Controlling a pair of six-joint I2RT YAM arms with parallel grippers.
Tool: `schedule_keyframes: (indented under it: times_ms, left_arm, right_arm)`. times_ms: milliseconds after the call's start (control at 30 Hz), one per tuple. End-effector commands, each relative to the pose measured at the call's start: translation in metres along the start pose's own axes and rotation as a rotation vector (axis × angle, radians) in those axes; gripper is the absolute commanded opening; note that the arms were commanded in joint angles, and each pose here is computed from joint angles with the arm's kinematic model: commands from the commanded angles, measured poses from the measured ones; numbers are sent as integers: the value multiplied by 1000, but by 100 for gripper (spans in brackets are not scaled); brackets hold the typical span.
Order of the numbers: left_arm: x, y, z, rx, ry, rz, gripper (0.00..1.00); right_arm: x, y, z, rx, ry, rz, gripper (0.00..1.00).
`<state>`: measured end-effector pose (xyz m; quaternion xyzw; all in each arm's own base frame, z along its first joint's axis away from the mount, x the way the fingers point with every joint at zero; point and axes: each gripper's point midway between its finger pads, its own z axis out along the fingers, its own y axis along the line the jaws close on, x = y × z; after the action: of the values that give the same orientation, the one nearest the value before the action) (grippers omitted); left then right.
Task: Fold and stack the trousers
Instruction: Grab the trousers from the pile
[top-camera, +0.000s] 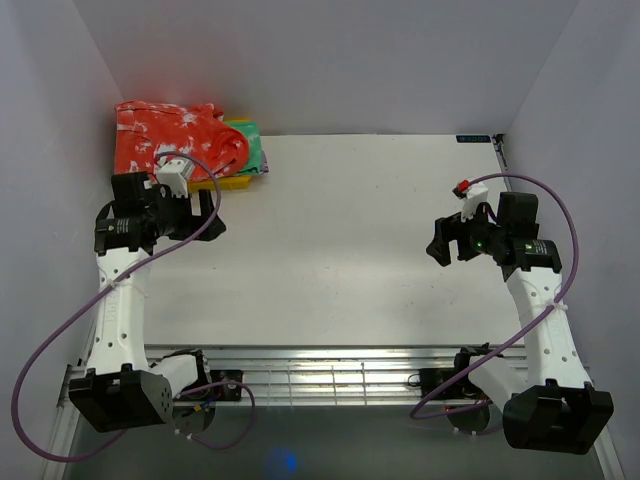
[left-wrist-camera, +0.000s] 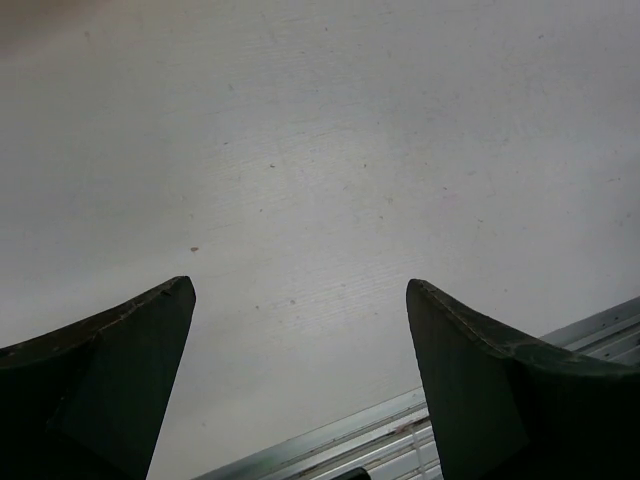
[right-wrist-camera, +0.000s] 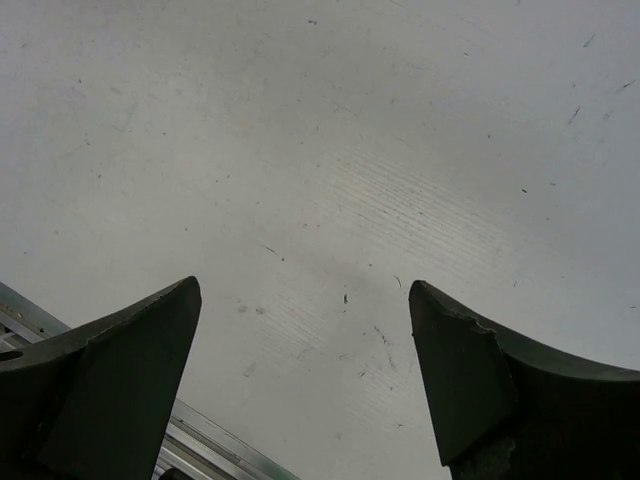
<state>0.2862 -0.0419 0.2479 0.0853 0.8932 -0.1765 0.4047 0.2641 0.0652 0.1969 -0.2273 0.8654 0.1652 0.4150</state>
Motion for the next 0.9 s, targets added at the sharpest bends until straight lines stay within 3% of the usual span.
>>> schedule_keyframes:
  times_ms: [0,133,267,433,667,867]
  left_arm:
    - [-46,12,-16,-111,-140,-1,98]
    - [-83,40,-15,-207,-148,-27,98]
    - [-120,92,-17,-316,-167,-97,98]
    - [-170,159,-22,-320,-231,-167,98]
    - [-179,236,2,-385,-256,-200,98]
    - [-180,275,28,-408,-266,-198,98]
  right_arm:
    - [-11,5,-4,-19,-36,-20,90]
    - [-11,4,-2,-22,-30,-19,90]
    - [-11,1,0,-20,-27,-23,90]
    - [-7,2,4,-32,-16,-16,90]
    - [-7,3,7,-42,-19,-7,90]
    - [-6,2,10,-45,-26,-6,90]
